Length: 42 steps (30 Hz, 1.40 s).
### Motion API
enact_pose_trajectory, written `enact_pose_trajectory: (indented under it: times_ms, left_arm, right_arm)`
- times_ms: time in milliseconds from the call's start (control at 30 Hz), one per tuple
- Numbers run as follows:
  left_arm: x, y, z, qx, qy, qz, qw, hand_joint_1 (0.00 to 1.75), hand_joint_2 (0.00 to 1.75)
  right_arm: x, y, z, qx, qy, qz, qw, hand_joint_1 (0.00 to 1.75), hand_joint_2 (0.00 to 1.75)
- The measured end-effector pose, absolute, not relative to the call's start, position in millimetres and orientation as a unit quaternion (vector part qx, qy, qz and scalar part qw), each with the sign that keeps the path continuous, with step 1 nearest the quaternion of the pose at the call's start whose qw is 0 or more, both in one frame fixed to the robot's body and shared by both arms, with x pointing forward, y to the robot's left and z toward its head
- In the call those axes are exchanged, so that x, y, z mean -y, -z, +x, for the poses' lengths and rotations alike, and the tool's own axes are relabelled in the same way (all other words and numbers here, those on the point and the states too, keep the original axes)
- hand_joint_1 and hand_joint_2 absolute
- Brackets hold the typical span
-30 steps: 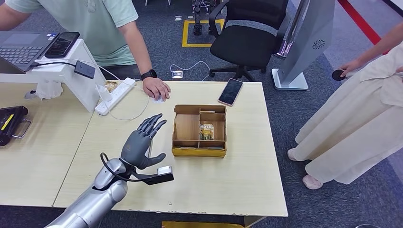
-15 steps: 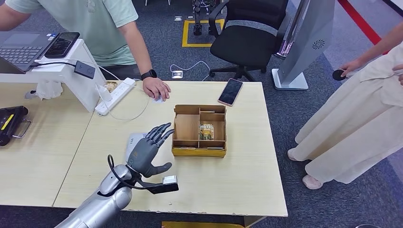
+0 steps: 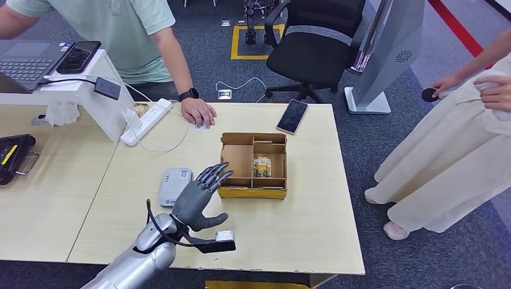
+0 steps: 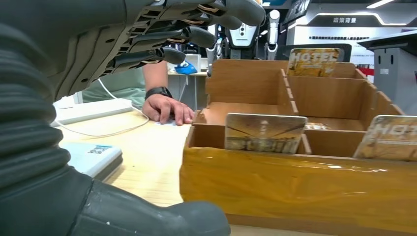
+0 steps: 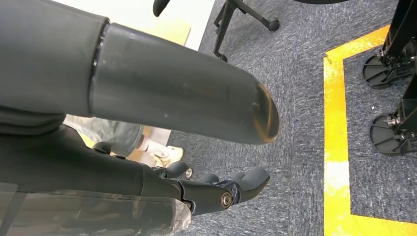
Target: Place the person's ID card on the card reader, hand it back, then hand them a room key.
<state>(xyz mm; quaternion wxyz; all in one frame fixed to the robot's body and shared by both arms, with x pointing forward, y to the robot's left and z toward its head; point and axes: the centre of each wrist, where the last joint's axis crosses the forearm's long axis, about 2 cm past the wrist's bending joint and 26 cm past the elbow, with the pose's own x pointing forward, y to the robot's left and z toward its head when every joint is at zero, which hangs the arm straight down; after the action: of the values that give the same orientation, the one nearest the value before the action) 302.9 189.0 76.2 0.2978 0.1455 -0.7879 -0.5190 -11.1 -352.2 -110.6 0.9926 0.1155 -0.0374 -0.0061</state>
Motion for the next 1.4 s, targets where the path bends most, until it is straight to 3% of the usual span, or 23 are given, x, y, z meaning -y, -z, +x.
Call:
enact_pose_trajectory:
  times_ms: [733,1400]
  left_arm:
    - [-135.4,-93.5,321.3,0.809,0.494,0.149,0.281,0.0,1.75]
    - [-123.7,-94.6,329.0,0.802,0.503,0.178,0.269,0.0,1.75]
  right_arm:
    - [352.2,110.6,-6.4,0.036,-0.005,0.115,0.993,0.0,0.0]
    - [352.2,110.5,-4.5,0.037,-0.007,0.115,0.993,0.0,0.0]
